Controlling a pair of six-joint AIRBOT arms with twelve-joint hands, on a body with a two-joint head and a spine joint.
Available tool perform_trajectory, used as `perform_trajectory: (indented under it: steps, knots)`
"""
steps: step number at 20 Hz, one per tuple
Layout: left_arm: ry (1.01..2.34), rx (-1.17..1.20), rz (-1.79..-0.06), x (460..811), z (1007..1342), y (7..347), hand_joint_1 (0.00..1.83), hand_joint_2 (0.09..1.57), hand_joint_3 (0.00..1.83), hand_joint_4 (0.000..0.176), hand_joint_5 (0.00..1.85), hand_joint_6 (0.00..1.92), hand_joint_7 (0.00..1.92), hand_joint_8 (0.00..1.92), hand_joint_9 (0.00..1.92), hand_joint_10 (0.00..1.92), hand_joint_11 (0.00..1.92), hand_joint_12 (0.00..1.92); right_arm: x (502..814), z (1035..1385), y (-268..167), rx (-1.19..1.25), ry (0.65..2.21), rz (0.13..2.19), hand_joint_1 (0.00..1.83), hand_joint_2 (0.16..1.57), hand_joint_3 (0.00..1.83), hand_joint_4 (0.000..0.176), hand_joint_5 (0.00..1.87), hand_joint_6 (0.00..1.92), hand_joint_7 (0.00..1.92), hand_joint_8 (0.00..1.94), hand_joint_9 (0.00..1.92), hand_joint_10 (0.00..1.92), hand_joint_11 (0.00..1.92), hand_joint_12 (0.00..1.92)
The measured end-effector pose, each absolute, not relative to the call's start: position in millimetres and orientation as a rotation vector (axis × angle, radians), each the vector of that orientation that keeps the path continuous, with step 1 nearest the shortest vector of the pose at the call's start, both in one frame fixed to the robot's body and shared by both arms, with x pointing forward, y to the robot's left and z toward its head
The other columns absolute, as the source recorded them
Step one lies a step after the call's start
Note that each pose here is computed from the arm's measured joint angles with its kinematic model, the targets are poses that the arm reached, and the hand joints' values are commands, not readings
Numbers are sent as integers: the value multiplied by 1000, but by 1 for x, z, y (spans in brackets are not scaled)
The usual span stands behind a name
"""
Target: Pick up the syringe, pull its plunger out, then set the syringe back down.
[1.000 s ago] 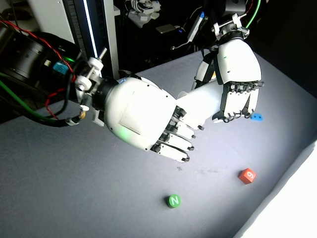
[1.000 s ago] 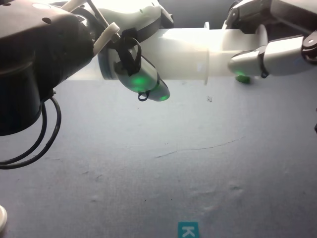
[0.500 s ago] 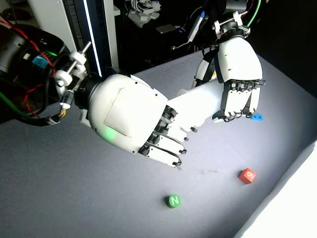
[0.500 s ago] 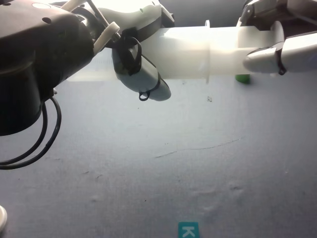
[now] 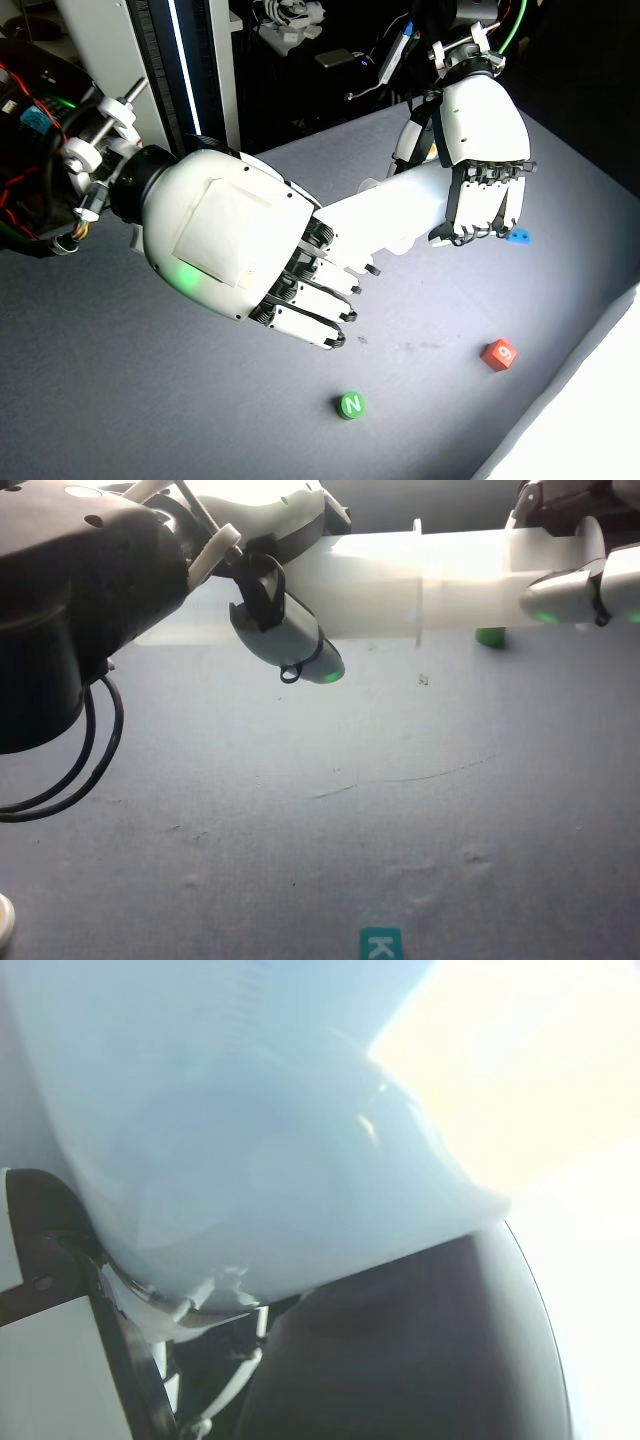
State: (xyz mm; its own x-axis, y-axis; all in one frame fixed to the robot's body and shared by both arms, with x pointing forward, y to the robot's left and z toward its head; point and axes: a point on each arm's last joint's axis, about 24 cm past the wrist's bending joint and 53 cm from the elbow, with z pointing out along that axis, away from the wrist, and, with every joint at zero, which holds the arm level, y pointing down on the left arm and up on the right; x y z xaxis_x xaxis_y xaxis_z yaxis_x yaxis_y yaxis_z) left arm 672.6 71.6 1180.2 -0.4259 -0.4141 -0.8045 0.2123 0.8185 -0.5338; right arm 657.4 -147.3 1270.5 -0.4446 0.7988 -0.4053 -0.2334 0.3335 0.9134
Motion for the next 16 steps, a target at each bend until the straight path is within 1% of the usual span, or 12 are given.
perform_trajectory:
  steps: [2, 3, 4, 5, 6, 7, 8, 9, 10, 11, 13, 16]
  knots:
    - [1887, -153, -704, 673, 1180, 71, 1212, 1125, 1, 26, 952, 1070, 973, 997, 861, 820, 485, 1313, 656, 1272, -152, 523, 1606, 1298, 1181, 1224, 0, 0, 821, 1148, 760, 1516, 610, 1517, 260, 1702]
    - [1888, -153, -704, 672, 1180, 71, 1214, 1122, 1, 24, 956, 1068, 982, 978, 868, 804, 482, 1301, 656, 1272, -154, 525, 1609, 1293, 1183, 1222, 0, 0, 828, 1136, 760, 1519, 611, 1513, 264, 1702]
    - [1888, -153, -705, 672, 1180, 71, 1205, 1139, 4, 20, 916, 1134, 950, 1024, 853, 802, 440, 1333, 656, 1271, -155, 527, 1610, 1290, 1172, 1231, 2, 0, 805, 1182, 747, 1523, 588, 1512, 224, 1720]
    - [1888, -153, -704, 672, 1180, 71, 1332, 1133, 2, 0, 920, 1109, 985, 957, 810, 1194, 478, 1327, 656, 1271, -158, 531, 1610, 1286, 1295, 1244, 5, 0, 767, 1244, 728, 1519, 596, 1579, 201, 1732]
    - [1887, -152, -704, 672, 1180, 71, 1357, 1132, 2, 0, 920, 1105, 992, 943, 801, 1274, 486, 1326, 656, 1272, -159, 533, 1610, 1286, 1320, 1247, 5, 0, 759, 1257, 724, 1518, 597, 1593, 196, 1735]
    - [1889, -157, -706, 672, 1180, 71, 1245, 1121, 0, 0, 952, 1068, 1000, 947, 834, 960, 493, 1299, 655, 1272, -159, 532, 1613, 1285, 1319, 1260, 5, 0, 737, 1296, 701, 1547, 579, 1620, 172, 1754]
    - [1889, -159, -705, 673, 1180, 72, 1225, 1113, 0, 15, 966, 1047, 1012, 930, 880, 808, 498, 1289, 655, 1273, -162, 533, 1610, 1282, 1322, 1260, 1, 0, 738, 1278, 705, 1556, 584, 1615, 186, 1757]
    - [1889, -159, -704, 673, 1180, 72, 1213, 1126, 3, 19, 938, 1094, 982, 977, 868, 773, 463, 1316, 655, 1273, -163, 533, 1610, 1279, 1209, 1241, 0, 0, 801, 1175, 728, 1565, 586, 1573, 223, 1748]
    - [1888, -158, -703, 673, 1180, 72, 1212, 1128, 0, 18, 934, 1108, 983, 969, 880, 755, 481, 1299, 654, 1274, -163, 533, 1612, 1279, 1306, 1239, 5, 0, 769, 1201, 733, 1519, 616, 1590, 212, 1738]
    - [1888, -159, -702, 673, 1180, 72, 1211, 1129, 0, 20, 937, 1102, 981, 975, 883, 750, 485, 1295, 654, 1275, -164, 535, 1612, 1277, 1325, 1241, 4, 0, 758, 1230, 734, 1505, 620, 1588, 215, 1726]
    - [1886, -157, -699, 673, 1180, 73, 1212, 1126, 0, 23, 939, 1083, 990, 968, 897, 704, 459, 1307, 653, 1276, -166, 536, 1612, 1276, 1327, 1249, 1, 0, 752, 1236, 718, 1529, 607, 1607, 213, 1740]
    - [1885, -156, -698, 673, 1180, 73, 1211, 1124, 0, 29, 953, 1051, 982, 992, 888, 714, 450, 1328, 652, 1278, -170, 539, 1611, 1271, 1333, 1235, 0, 0, 758, 1251, 759, 1449, 643, 1566, 235, 1727]
